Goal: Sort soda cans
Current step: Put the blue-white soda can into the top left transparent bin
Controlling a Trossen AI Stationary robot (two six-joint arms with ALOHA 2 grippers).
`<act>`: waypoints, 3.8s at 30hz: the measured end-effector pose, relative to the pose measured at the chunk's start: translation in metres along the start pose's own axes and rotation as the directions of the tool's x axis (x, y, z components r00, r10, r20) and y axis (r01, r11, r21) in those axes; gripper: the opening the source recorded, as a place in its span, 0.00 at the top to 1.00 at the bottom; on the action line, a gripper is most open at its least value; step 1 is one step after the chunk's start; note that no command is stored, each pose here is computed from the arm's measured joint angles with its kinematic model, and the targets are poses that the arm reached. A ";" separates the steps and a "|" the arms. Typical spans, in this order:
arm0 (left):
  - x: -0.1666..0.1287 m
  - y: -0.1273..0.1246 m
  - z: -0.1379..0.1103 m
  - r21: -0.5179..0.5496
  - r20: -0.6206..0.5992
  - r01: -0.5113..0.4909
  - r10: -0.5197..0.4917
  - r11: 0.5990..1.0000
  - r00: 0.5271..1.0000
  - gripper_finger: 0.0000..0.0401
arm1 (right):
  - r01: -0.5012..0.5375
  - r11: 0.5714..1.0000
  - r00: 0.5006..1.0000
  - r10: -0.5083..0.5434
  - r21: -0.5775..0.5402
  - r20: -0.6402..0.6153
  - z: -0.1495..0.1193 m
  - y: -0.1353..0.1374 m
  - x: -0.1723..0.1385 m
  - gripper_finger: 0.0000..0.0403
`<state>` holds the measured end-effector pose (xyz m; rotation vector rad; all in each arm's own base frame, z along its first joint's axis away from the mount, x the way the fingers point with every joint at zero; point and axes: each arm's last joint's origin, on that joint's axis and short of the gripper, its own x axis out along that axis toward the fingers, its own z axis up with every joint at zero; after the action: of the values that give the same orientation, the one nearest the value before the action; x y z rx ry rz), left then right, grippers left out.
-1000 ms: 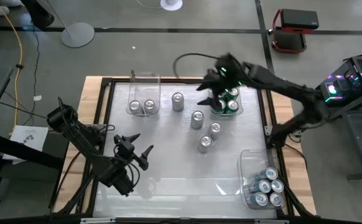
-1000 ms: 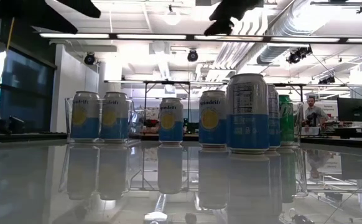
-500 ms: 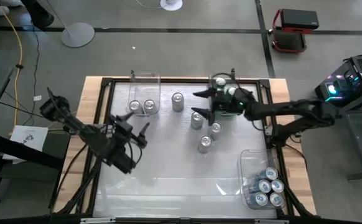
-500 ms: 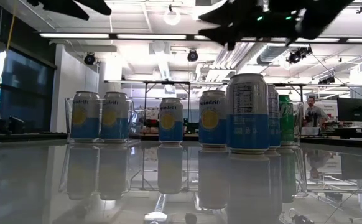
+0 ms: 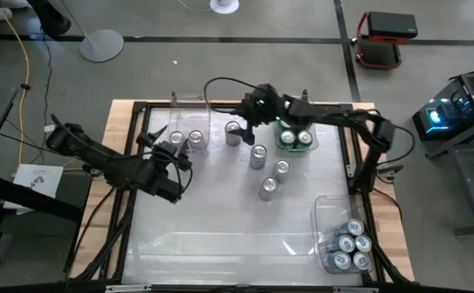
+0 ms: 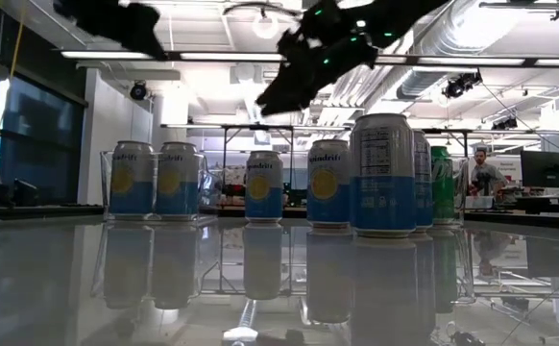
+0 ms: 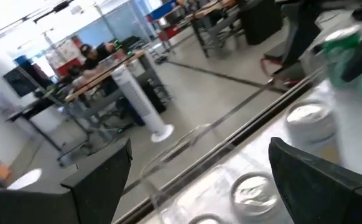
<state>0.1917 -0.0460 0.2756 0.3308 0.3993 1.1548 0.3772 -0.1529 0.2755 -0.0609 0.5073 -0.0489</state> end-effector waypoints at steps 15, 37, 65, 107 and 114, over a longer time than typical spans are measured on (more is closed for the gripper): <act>0.006 0.012 -0.040 -0.145 -0.025 -0.018 0.014 0.989 1.000 0.11 | 0.024 0.999 0.955 -0.010 0.046 -0.296 -0.017 -0.030 0.049 0.14; 0.003 0.006 -0.048 -0.232 -0.331 0.008 -0.086 0.973 0.940 0.11 | 0.031 0.999 0.957 -0.040 -0.035 -0.287 -0.034 -0.002 0.067 0.31; -0.026 0.045 -0.019 -0.446 -0.084 0.204 -0.267 0.872 0.960 0.11 | 0.143 0.990 0.986 -0.144 -0.012 -0.086 0.062 -0.033 0.117 0.31; -0.026 0.044 -0.019 -0.445 -0.086 0.203 -0.267 0.872 0.960 0.11 | 0.008 1.000 0.980 -0.007 0.002 -0.198 0.018 -0.031 0.148 0.24; -0.026 0.044 -0.019 -0.446 -0.086 0.203 -0.268 0.872 0.960 0.11 | 0.001 1.000 0.981 -0.005 -0.021 -0.193 0.018 -0.033 0.147 0.18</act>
<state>0.1381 -0.0529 0.2823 -0.1924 0.2888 0.9951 0.5134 -0.1940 0.2222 -0.0773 0.7020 -0.0528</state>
